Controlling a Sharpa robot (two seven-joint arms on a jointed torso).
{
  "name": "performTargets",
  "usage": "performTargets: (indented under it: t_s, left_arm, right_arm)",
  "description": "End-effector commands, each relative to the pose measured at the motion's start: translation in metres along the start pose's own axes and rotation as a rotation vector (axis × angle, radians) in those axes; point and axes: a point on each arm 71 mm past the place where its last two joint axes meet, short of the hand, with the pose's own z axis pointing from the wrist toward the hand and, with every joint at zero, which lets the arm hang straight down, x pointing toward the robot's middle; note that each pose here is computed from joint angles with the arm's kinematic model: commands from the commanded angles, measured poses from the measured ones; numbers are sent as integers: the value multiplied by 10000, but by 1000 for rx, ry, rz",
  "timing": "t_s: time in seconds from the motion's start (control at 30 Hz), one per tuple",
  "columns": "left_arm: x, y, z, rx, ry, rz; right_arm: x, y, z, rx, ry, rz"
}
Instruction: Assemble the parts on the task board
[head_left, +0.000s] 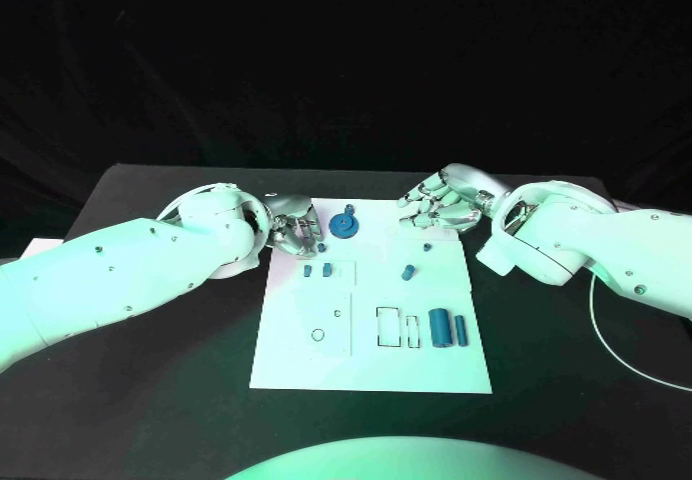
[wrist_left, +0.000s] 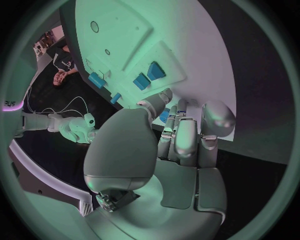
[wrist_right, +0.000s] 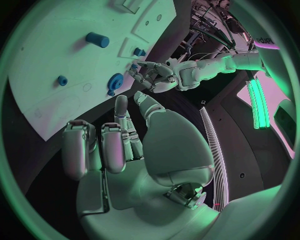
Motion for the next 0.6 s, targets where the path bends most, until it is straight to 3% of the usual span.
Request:
performTargets:
  t_s: [0.03,0.23,0.37,0.53,0.6]
  left_arm:
    - [-58,58,-58,2,-46,-76]
    - [-234,282,-248,33,-160,-394]
    - [-316,387,-372,77,-269,-706]
    - [-257,434,-488,126,-303,-1204]
    - [-224,445,-525,145,-309,-1338]
  right_arm:
    - [-47,-63,-7,3,6,-86]
    - [-88,-136,-57,14,34,-359]
    - [-87,-141,-89,18,43,-539]
    - [-79,-145,-124,24,39,-685]
    - [-70,-147,-131,28,37,-725]
